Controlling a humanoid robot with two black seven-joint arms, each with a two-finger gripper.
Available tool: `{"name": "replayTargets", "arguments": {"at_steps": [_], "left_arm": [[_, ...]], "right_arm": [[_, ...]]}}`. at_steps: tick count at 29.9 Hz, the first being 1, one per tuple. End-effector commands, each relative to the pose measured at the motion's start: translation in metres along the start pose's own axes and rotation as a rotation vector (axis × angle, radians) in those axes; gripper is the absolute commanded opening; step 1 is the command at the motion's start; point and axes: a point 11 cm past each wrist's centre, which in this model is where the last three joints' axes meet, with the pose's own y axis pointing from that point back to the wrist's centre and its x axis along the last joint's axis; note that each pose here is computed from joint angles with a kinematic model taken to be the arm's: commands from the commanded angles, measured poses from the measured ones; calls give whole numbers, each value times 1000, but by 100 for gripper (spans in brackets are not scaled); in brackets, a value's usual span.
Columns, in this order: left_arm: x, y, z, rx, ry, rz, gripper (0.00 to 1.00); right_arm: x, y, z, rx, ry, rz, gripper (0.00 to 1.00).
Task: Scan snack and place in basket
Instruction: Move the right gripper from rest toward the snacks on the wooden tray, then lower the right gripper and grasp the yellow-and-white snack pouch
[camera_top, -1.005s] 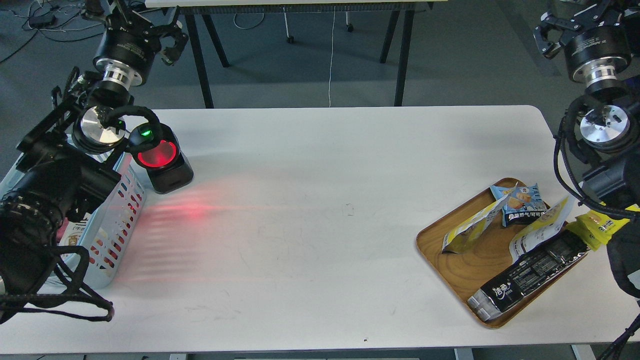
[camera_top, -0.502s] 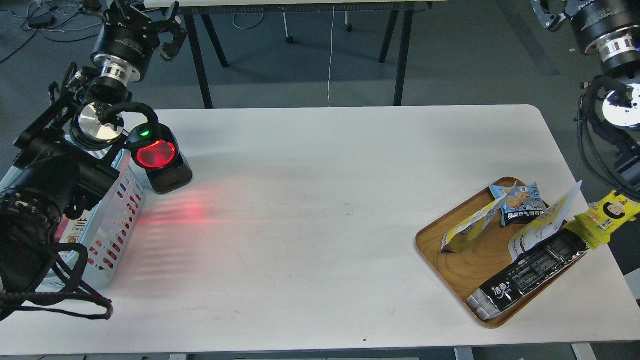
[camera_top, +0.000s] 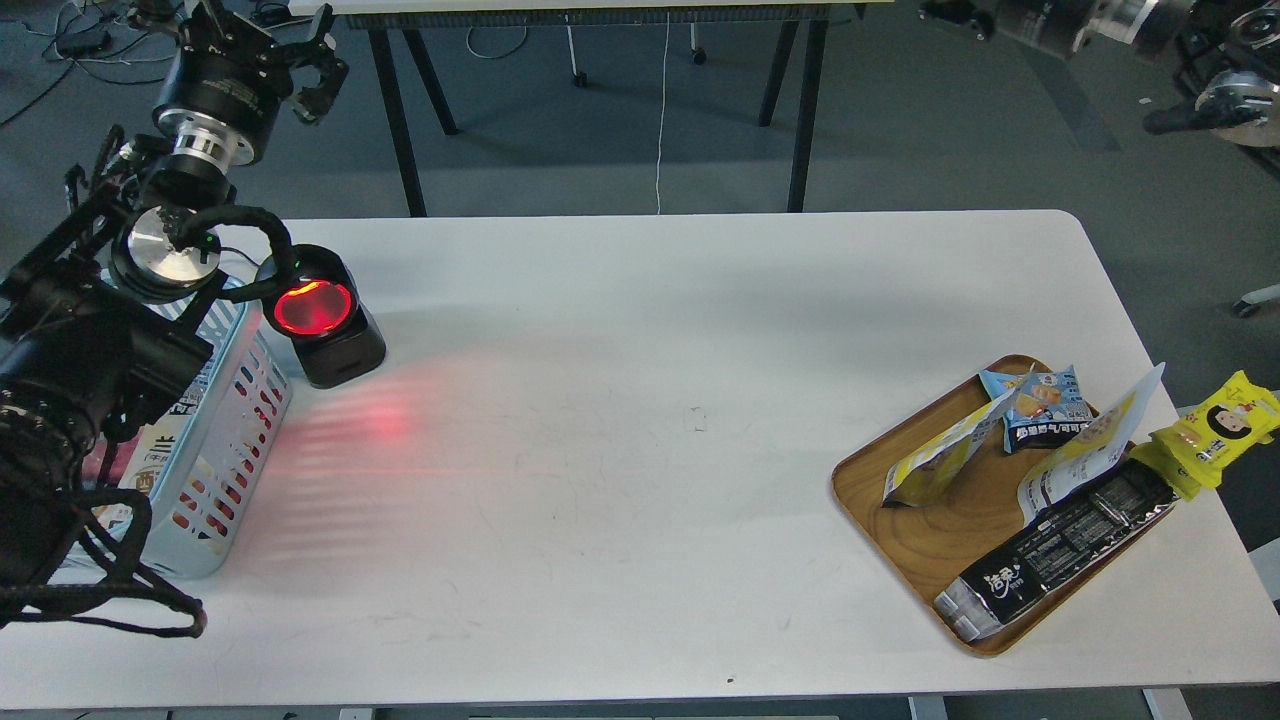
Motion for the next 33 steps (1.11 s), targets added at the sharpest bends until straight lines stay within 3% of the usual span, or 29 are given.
{"name": "replayTargets", "arguments": {"at_steps": [1,6,18,33], "left_arm": [[3,3,-2,6,1,6,100],[6,5,-4,6,2,11,100],[4,4,-2,-1,4,7,100],[4,4,-3,1,3,8,100]], "right_arm": [[-17,-7,-19,-87,209,-173,100],[-44,-9,-31,-181,480,-369,100],[-115,18,10,-273,1002,-792,97],[-174,99,53,-253,1128,-1111,96]]}}
